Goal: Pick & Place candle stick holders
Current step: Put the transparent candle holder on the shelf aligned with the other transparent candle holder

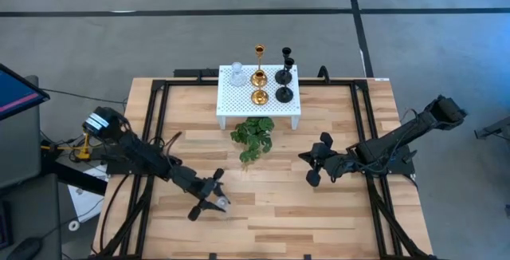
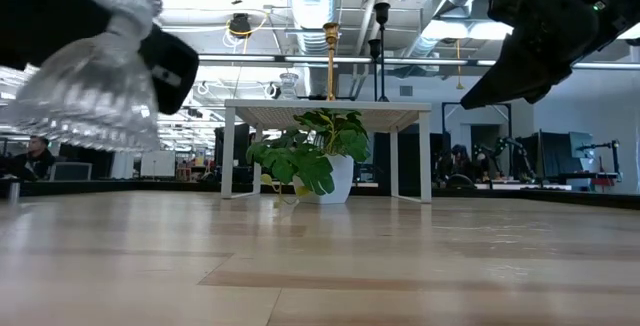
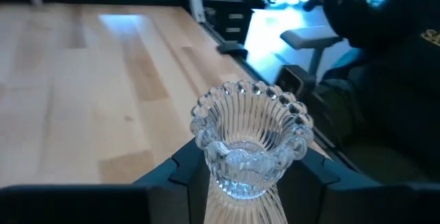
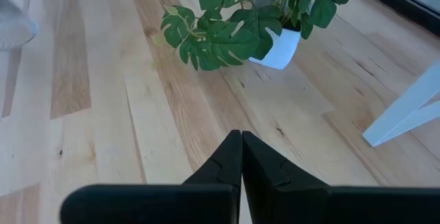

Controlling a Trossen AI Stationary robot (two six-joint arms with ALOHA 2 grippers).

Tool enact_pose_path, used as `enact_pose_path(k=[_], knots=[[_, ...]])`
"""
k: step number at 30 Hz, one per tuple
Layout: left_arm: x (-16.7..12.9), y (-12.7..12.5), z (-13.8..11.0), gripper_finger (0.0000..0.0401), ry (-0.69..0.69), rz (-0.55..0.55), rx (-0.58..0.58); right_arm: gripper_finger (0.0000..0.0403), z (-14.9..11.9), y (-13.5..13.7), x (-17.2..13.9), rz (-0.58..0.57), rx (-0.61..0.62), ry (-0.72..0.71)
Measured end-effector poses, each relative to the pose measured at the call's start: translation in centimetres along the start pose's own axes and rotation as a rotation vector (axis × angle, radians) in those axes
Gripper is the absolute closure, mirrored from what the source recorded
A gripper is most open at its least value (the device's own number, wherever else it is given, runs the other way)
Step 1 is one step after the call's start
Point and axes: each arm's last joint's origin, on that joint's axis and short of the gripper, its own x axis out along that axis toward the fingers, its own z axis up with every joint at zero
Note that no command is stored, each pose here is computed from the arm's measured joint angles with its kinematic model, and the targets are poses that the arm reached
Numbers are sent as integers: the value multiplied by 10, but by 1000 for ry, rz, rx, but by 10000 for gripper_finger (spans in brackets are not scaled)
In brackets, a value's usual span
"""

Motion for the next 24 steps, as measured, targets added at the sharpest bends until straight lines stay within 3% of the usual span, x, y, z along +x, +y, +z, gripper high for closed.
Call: enact_pose_path(k=[18, 24], knots=[[-38, 39, 50, 272, -166, 246, 6, 403, -1, -1, 0, -6, -9, 10], [-39, 51, 72, 271, -157, 324, 70, 403, -2, -1, 0, -13, -18, 21]])
